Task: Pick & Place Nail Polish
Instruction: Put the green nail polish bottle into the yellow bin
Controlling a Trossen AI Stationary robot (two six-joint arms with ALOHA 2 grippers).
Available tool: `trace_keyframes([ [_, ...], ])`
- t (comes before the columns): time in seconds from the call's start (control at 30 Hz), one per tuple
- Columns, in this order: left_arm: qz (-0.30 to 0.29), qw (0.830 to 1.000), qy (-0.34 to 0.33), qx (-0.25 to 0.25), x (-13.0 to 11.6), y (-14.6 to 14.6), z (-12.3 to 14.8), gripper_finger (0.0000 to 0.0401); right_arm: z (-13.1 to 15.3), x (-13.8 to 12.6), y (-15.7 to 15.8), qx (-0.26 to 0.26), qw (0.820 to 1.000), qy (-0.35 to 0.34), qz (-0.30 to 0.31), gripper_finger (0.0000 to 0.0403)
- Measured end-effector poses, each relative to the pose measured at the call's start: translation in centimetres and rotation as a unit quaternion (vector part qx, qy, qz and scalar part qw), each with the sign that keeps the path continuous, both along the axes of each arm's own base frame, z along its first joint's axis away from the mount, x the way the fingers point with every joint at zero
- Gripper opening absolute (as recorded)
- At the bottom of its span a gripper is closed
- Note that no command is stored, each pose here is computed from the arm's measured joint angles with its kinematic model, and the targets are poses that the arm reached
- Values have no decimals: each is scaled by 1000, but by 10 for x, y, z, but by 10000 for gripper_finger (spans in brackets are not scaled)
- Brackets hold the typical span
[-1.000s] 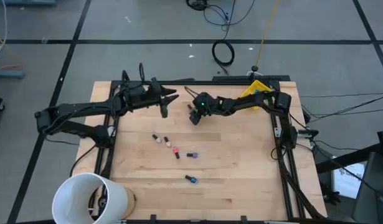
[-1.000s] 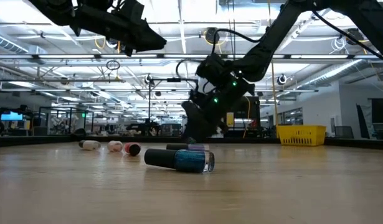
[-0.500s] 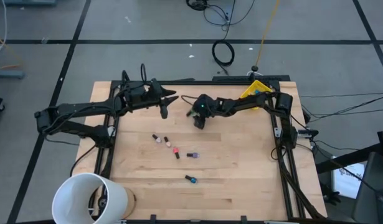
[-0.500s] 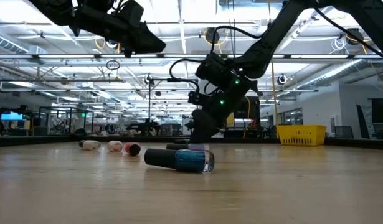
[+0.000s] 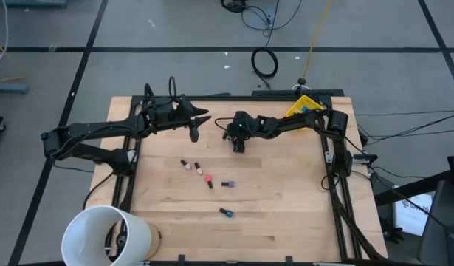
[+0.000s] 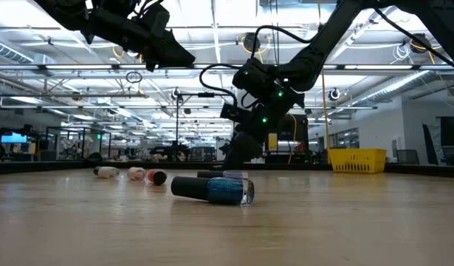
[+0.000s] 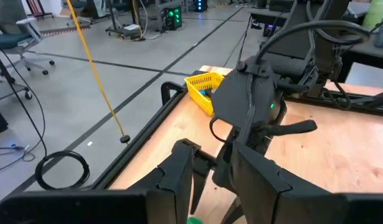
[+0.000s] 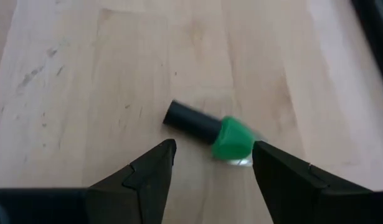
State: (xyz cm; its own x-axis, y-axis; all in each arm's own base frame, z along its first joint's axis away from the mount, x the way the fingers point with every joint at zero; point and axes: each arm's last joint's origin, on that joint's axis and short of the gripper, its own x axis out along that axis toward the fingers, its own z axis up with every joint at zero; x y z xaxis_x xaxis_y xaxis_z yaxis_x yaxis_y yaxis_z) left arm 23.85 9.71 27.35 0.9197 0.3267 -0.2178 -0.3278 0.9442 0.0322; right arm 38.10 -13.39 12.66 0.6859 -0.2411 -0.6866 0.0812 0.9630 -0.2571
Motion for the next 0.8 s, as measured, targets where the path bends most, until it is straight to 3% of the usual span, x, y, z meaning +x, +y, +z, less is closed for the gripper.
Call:
trace_keyframes([
  [0.33,0,1000,0,2,0,0,0,113,3,0,-7,-54,998,-2,44,210],
  [0.8,0,1000,-1,0,0,0,0,113,11,4,-11,-49,995,6,86,191],
])
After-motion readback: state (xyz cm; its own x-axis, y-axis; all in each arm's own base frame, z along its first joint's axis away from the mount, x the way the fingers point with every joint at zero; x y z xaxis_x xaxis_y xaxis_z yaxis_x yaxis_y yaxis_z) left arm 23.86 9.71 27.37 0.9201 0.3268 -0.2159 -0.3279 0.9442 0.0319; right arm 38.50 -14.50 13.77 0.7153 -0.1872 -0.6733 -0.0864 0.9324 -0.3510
